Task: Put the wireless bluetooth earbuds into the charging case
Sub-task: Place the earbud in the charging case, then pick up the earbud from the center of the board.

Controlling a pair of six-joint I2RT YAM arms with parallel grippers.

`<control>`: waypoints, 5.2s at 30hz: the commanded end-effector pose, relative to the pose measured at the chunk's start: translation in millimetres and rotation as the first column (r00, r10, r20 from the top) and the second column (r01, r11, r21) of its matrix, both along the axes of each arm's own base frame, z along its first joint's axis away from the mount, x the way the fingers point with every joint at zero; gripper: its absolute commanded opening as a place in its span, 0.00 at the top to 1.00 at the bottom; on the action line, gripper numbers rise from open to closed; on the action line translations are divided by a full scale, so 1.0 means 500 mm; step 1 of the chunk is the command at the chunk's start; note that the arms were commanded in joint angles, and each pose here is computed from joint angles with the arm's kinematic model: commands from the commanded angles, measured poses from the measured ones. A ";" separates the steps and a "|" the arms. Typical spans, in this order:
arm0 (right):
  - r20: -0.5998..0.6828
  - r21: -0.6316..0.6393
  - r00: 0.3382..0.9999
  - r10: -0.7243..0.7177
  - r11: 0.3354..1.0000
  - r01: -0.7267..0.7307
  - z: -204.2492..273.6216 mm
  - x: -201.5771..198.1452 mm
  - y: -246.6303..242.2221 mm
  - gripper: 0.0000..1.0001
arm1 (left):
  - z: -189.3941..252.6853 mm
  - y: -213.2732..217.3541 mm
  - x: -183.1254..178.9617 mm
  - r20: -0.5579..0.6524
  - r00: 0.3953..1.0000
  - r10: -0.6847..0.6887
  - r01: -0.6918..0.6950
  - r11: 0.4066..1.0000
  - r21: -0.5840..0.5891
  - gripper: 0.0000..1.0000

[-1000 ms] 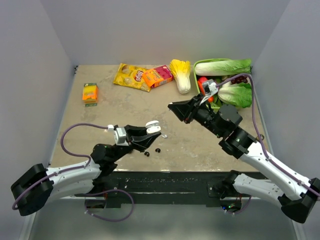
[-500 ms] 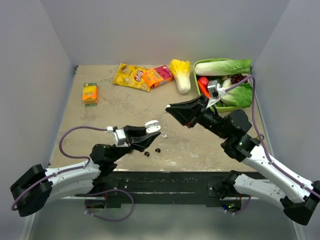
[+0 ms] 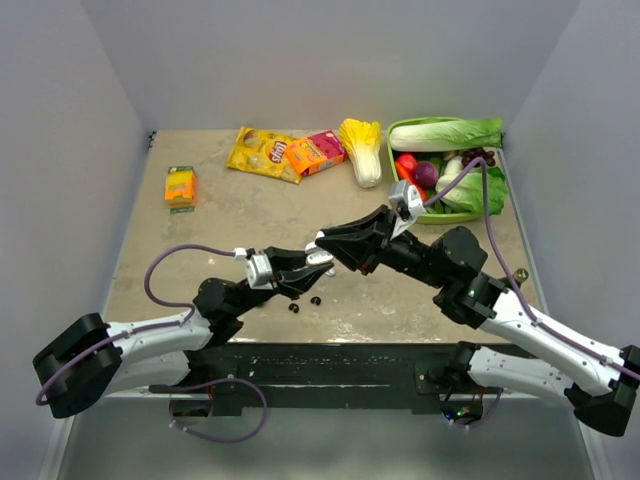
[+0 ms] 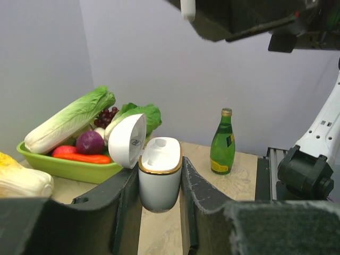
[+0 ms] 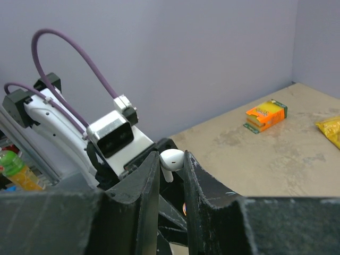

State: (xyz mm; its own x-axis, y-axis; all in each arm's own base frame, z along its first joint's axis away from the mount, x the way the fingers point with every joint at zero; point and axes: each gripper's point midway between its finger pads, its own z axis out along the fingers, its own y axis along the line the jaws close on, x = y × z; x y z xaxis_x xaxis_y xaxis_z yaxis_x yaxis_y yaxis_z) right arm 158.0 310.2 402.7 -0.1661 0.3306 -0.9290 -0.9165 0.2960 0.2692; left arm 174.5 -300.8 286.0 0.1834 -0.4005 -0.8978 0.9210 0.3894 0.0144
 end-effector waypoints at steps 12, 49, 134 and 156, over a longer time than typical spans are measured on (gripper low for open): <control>0.020 0.031 0.999 -0.035 0.999 0.034 -0.038 0.007 0.001 1.00 | 0.215 0.070 -0.041 0.212 0.976 0.048 0.028 0.939 -0.342 1.00; -0.013 0.031 0.985 -0.173 0.984 0.174 -0.079 0.059 0.004 1.00 | 0.253 0.066 -0.025 0.203 0.977 0.063 0.022 0.919 -0.394 1.00; -0.165 -0.307 0.895 -0.415 0.884 0.353 -0.291 0.086 -0.093 0.65 | 0.165 0.169 -0.071 0.092 0.992 0.085 -0.041 0.915 -0.400 1.00; -0.219 -0.840 0.732 -0.645 0.507 0.195 -0.716 0.202 -0.064 1.00 | 0.078 0.194 -0.102 -0.029 1.000 0.003 -0.014 0.929 -0.370 1.00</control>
State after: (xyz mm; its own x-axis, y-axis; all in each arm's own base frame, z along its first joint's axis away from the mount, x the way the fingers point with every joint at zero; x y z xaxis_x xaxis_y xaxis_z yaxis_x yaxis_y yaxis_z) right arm 254.5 266.0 44.5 -0.6638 -0.2985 -0.6857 -0.4430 0.8957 0.0389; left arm 126.0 -204.4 336.6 0.1883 -0.7014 -0.6874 0.9122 0.3843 -0.1423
